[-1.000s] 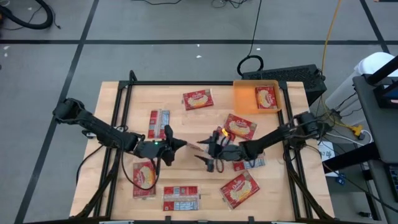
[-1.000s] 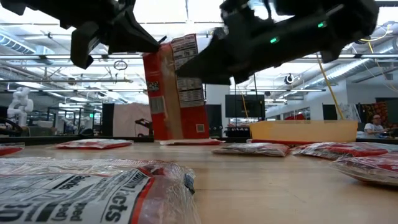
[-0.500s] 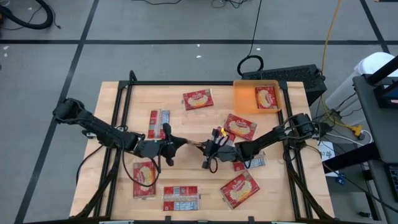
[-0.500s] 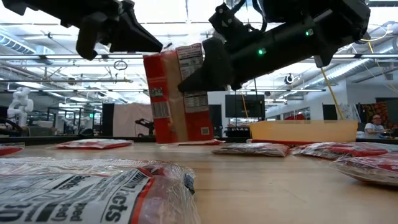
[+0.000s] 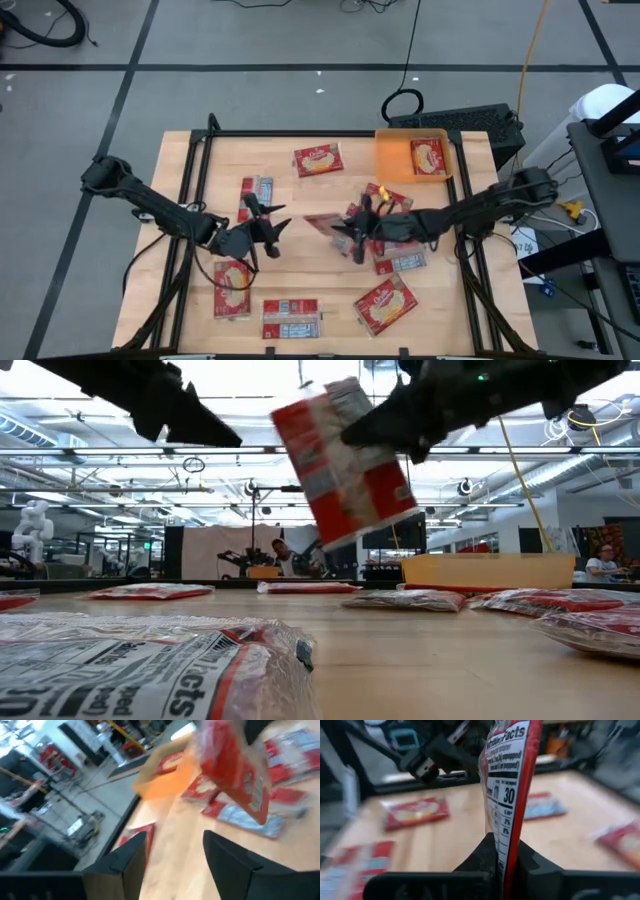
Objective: Sort popcorn bags into baskets
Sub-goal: Put the red popcorn bag into the orange bin
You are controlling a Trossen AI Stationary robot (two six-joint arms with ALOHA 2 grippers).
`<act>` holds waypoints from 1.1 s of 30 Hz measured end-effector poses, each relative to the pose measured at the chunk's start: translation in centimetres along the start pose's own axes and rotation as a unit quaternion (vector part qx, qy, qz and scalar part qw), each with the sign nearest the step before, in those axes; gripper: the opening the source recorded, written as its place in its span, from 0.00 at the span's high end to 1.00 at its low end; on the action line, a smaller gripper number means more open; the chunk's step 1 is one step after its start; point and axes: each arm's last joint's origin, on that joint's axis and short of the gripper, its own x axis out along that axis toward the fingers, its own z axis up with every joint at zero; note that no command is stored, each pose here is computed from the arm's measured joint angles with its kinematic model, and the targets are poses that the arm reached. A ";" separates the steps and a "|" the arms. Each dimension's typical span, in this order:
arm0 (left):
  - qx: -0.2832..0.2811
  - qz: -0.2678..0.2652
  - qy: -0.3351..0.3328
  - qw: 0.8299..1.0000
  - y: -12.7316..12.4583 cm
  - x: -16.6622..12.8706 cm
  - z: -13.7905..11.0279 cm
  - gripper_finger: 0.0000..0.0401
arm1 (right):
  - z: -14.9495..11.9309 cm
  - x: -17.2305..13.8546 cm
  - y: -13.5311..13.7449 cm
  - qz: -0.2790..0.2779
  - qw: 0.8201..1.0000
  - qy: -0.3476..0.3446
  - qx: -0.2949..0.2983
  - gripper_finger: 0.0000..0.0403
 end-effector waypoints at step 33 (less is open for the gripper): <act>0.505 -0.029 -0.152 0.849 -4.4 7.1 1.1 0.46 | -0.2 -0.6 -6.4 0.249 0.902 0.157 0.315 0.98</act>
